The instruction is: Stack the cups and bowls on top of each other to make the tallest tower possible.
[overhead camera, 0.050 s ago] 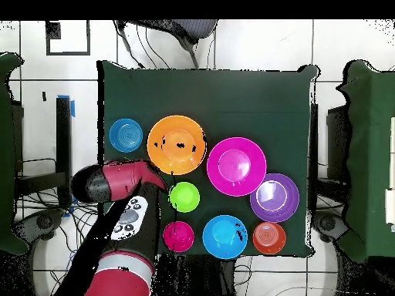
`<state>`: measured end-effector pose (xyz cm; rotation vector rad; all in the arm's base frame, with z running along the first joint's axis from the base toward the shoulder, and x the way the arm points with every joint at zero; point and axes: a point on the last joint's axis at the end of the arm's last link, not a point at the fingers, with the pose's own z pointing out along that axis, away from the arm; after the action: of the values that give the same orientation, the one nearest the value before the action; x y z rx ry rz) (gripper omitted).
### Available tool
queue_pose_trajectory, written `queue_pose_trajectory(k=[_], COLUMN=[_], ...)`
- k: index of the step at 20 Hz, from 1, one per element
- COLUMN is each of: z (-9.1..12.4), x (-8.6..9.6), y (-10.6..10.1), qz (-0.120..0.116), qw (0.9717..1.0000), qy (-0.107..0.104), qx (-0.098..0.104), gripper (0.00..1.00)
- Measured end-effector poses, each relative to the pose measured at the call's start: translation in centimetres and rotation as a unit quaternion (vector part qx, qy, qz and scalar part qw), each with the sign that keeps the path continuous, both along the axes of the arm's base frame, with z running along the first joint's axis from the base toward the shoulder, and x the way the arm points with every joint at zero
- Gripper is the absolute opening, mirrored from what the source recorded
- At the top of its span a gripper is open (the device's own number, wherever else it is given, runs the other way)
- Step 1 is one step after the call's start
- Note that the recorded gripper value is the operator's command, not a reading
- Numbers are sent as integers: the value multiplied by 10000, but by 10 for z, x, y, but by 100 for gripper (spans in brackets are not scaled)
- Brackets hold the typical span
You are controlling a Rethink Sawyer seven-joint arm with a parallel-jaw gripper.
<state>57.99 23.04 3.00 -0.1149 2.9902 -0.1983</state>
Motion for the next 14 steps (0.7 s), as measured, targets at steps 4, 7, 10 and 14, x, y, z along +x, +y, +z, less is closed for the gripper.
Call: queue_pose_trajectory(k=[4, 7, 10, 14], z=[6, 9, 13, 20], x=[7, 15, 24, 38], y=[2, 4, 7, 10], qz=[-4, -2, 6, 25], qw=[10000, 10000, 10000, 9999], qy=[12, 10, -21, -159], qx=[1, 3, 9, 34], gripper=[100, 100, 100, 100])
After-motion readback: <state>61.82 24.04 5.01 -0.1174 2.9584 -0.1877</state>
